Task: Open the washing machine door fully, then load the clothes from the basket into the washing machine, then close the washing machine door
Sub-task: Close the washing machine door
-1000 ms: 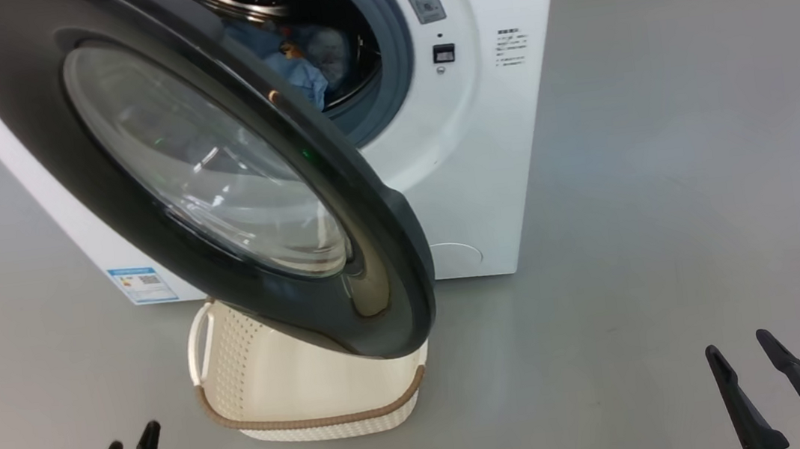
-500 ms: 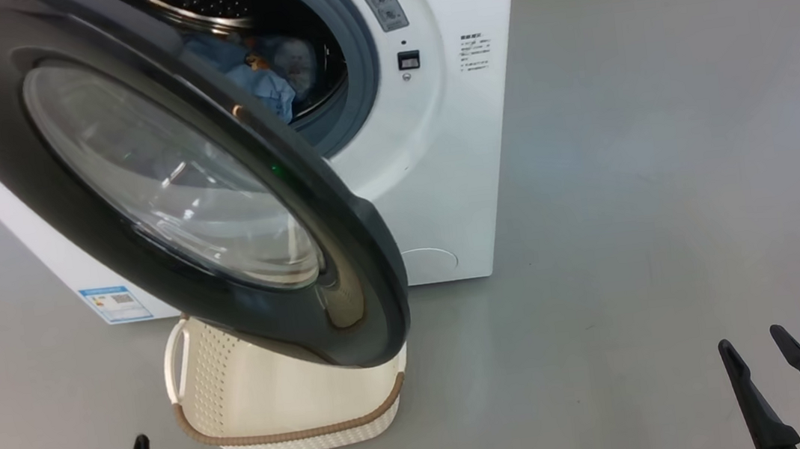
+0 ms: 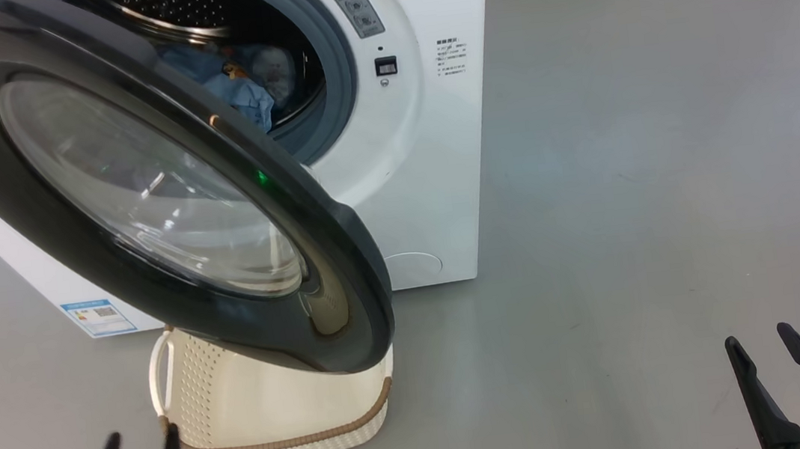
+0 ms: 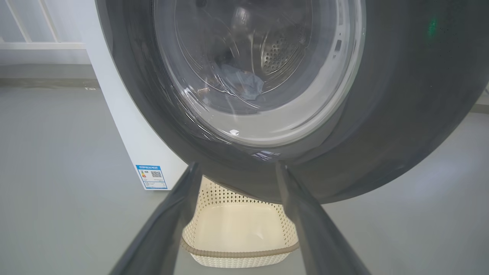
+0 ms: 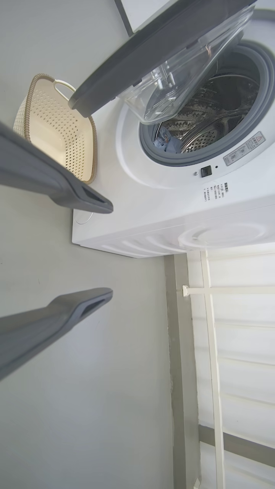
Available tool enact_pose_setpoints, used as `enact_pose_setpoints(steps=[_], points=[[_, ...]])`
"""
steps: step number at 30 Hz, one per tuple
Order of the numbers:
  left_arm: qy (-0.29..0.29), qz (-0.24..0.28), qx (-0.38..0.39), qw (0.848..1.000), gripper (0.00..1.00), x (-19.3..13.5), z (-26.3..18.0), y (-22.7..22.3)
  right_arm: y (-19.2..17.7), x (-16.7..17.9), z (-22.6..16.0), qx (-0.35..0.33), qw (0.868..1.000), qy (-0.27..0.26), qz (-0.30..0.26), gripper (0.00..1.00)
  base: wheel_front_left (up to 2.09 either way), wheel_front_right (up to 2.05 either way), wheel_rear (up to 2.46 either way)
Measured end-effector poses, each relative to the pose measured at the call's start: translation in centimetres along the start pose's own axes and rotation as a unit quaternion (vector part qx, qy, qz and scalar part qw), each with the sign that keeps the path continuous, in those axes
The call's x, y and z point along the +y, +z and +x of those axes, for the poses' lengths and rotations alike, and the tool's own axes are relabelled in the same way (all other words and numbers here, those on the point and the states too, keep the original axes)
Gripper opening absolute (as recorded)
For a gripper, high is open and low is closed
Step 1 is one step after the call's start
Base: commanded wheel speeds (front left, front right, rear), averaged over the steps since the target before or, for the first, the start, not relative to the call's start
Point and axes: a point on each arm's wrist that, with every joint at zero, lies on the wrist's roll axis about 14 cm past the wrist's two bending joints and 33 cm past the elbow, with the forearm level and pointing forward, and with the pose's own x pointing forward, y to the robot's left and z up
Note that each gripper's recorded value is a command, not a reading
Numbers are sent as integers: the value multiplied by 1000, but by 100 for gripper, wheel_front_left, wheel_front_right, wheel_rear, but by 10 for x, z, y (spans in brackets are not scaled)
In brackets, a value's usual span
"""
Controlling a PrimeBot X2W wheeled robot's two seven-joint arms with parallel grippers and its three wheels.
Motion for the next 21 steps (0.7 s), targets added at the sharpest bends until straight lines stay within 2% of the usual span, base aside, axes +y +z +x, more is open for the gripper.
enact_pose_setpoints(steps=[5,18,19,20,21], points=[[13,-6,17,1000,100,-4,-10,-15,0,0,0,0,1000,-2,2,100,0,0,0],[22,3,8,1000,100,-2,-15,-9,3,6,-1,-8,1000,4,7,100,0,0,0],[21,5,7,1000,100,-1,-15,-8,3,8,-1,-8,1000,6,8,96,0,0,0],[22,5,5,1000,100,-1,-15,-7,3,10,-1,-7,1000,10,9,64,0,0,0],[22,5,2,1000,100,-1,-16,-5,2,13,-1,-7,1000,14,10,45,0,0,0]])
